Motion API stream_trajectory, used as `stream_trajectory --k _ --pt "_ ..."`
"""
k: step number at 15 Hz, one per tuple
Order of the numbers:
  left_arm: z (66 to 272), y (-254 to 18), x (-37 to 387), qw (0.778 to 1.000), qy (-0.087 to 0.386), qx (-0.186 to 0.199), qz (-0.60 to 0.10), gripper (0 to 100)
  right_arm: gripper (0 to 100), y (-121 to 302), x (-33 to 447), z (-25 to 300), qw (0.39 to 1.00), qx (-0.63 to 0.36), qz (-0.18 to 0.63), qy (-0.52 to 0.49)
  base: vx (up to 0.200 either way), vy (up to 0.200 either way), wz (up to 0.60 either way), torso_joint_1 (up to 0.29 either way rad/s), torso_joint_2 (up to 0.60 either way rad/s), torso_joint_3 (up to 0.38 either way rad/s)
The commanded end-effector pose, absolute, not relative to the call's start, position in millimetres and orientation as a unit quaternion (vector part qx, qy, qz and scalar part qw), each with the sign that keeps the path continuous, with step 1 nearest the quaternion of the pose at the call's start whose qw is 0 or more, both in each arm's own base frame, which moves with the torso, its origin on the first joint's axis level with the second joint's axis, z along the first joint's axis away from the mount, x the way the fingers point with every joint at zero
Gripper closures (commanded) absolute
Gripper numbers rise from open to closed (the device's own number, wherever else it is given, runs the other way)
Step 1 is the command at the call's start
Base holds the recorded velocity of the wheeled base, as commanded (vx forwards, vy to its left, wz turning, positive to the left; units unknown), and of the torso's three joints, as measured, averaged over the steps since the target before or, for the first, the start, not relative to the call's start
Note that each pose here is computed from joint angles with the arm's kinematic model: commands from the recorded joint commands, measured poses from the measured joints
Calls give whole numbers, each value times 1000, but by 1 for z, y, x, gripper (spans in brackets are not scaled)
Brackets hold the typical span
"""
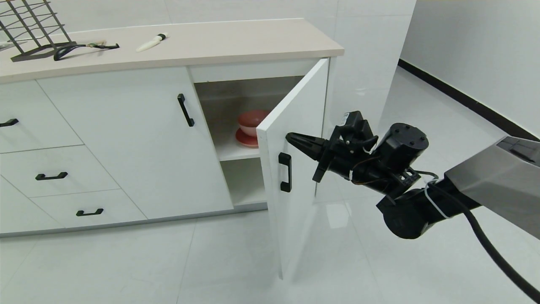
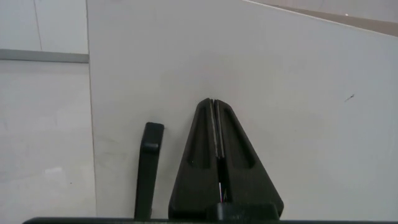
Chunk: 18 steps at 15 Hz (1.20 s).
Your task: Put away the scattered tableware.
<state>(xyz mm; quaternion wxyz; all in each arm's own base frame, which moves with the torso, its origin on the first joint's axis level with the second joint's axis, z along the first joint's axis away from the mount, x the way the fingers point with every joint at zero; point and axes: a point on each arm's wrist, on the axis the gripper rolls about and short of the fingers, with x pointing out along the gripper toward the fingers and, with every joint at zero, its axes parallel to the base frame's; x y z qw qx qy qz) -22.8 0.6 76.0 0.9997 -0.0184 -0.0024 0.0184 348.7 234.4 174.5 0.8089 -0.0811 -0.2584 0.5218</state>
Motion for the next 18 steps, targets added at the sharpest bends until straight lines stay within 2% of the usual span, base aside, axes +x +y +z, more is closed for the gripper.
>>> stream_trajectory --k 1,10,15,18 --pt "76 1 -23 1000 -3 -18 19 0 100 247 352 167 803 -79 530 -259 0 0 0 0 0 0" --pt "76 1 -23 1000 -3 -19 19 0 100 284 377 164 787 -69 527 -314 0 0 0 0 0 0" --pt "76 1 -23 1000 -3 -19 19 0 100 278 368 173 789 -63 529 -307 0 0 0 0 0 0" --pt "76 1 -23 1000 -3 -19 19 0 100 257 345 191 793 -65 529 -294 0 0 0 0 0 0"
